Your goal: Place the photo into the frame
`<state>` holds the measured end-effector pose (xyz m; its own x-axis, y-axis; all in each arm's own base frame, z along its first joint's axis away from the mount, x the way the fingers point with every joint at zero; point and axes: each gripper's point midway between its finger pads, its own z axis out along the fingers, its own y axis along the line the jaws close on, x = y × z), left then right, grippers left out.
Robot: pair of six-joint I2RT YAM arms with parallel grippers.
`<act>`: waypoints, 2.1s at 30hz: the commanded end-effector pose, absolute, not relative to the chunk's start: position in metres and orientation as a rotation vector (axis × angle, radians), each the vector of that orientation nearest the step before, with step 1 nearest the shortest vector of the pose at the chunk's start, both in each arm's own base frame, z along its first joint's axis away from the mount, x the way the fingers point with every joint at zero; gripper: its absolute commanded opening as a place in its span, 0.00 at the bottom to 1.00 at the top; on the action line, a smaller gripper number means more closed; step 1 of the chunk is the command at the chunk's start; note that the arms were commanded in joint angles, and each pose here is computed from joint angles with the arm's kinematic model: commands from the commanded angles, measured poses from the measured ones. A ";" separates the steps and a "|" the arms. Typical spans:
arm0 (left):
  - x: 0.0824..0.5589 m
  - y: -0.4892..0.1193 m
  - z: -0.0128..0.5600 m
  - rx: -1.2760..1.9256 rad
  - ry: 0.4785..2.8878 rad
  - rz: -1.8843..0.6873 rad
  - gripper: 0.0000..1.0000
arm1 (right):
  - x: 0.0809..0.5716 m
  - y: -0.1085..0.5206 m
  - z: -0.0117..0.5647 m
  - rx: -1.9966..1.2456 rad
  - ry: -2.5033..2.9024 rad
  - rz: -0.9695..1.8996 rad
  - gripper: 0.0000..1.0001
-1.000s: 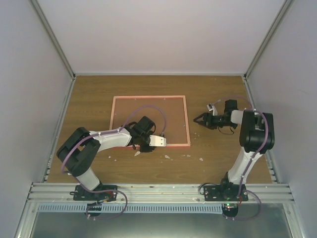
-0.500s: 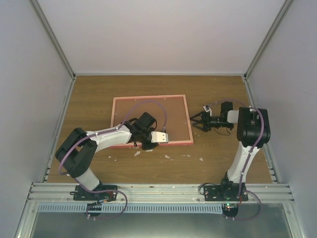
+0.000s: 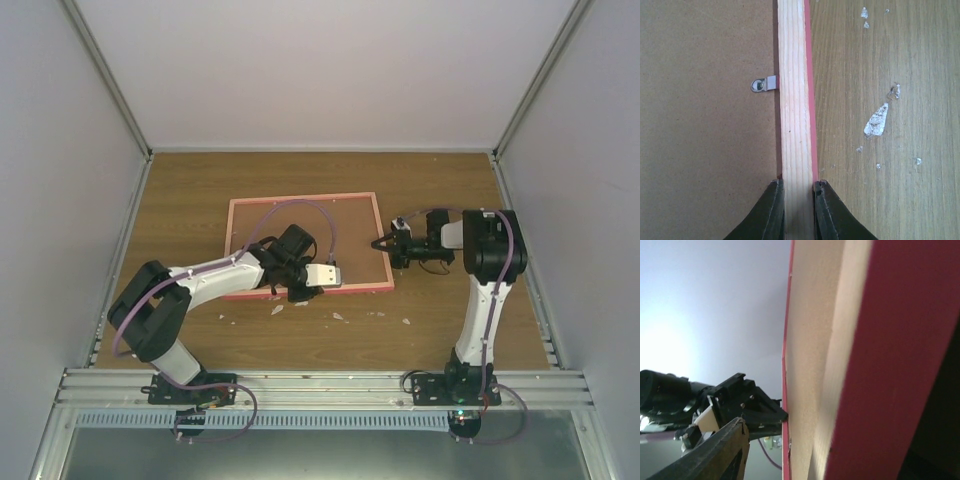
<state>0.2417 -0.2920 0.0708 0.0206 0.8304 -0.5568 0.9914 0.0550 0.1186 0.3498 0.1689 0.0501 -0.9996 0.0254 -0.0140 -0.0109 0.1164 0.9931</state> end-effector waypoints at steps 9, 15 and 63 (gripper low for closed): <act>0.229 -0.311 0.091 1.850 1.646 -0.433 0.01 | 0.343 0.170 0.017 0.170 2.404 2.118 0.38; 0.229 -0.308 0.096 1.861 1.630 -0.413 0.12 | 0.353 0.170 0.027 0.104 2.408 2.059 0.27; 0.501 0.000 0.399 0.349 1.741 0.046 0.95 | 0.420 0.171 0.424 -1.050 1.531 0.049 0.01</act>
<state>0.5007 -0.0141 0.3706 -0.2364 0.2429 -0.9408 0.2359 0.9536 0.1870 0.4335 0.1453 0.3617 -0.1777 -0.4880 -0.8545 -0.7108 0.6642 -0.2315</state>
